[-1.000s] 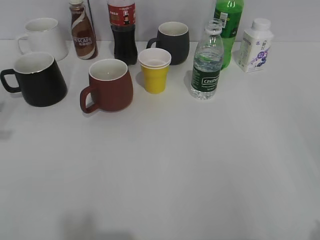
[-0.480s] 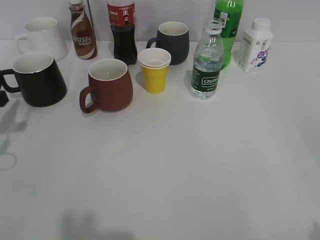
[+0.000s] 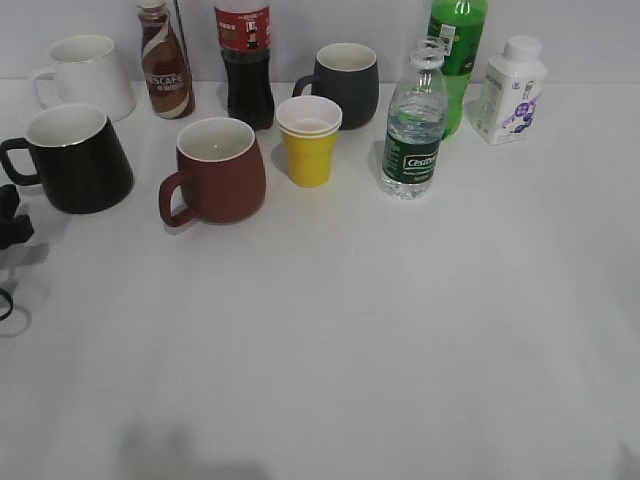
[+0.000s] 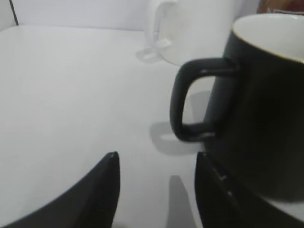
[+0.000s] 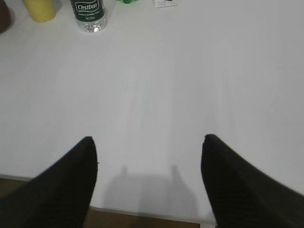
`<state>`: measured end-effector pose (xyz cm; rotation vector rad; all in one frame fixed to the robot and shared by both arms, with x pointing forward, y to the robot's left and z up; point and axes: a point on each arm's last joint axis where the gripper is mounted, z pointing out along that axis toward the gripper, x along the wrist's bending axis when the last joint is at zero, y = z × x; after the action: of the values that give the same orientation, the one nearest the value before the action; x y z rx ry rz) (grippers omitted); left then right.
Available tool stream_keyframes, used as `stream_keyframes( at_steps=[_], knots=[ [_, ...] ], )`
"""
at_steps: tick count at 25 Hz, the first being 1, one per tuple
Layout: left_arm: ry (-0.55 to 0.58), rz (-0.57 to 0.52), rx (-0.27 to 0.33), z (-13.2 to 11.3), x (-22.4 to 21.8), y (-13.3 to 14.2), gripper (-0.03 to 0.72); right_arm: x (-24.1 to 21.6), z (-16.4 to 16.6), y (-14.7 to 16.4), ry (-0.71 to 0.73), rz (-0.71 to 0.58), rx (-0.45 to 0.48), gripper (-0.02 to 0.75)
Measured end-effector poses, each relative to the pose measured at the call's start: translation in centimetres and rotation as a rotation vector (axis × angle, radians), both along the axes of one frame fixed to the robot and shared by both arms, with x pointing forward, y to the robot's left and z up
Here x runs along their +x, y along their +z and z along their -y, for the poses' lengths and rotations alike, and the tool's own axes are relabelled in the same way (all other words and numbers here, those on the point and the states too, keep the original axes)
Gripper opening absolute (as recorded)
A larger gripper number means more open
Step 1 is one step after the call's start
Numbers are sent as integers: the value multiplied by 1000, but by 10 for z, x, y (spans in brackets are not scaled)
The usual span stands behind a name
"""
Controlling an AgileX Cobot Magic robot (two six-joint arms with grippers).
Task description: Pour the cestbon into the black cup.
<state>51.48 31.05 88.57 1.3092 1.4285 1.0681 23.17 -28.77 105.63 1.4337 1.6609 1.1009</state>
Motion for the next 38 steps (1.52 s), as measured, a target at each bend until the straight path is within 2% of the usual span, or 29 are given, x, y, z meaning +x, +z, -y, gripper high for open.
stream_keyframes(
  at_steps=[10,17,20,22,23,28,30,35,38],
  knots=[
    [-26,78,8,1,28,7,384,0,0,0,0,0,0,515],
    [-54,94,16,3,53,6,365,0,0,0,0,0,0,515],
    [-75,84,24,4,66,3,253,0,0,0,1,0,1,515],
    [-93,85,30,5,70,2,113,0,0,0,1,0,1,515],
    [-98,83,34,5,70,2,68,0,0,0,2,0,3,515],
    [-109,82,53,6,66,12,37,1,-3,5,19,27,34,515],
    [-121,99,63,7,61,23,37,11,-4,15,31,95,28,515],
    [-149,189,84,10,47,58,36,57,-2,52,-1,396,-1,515],
    [-154,227,93,11,40,74,36,99,1,62,-66,451,15,515]
  ],
)
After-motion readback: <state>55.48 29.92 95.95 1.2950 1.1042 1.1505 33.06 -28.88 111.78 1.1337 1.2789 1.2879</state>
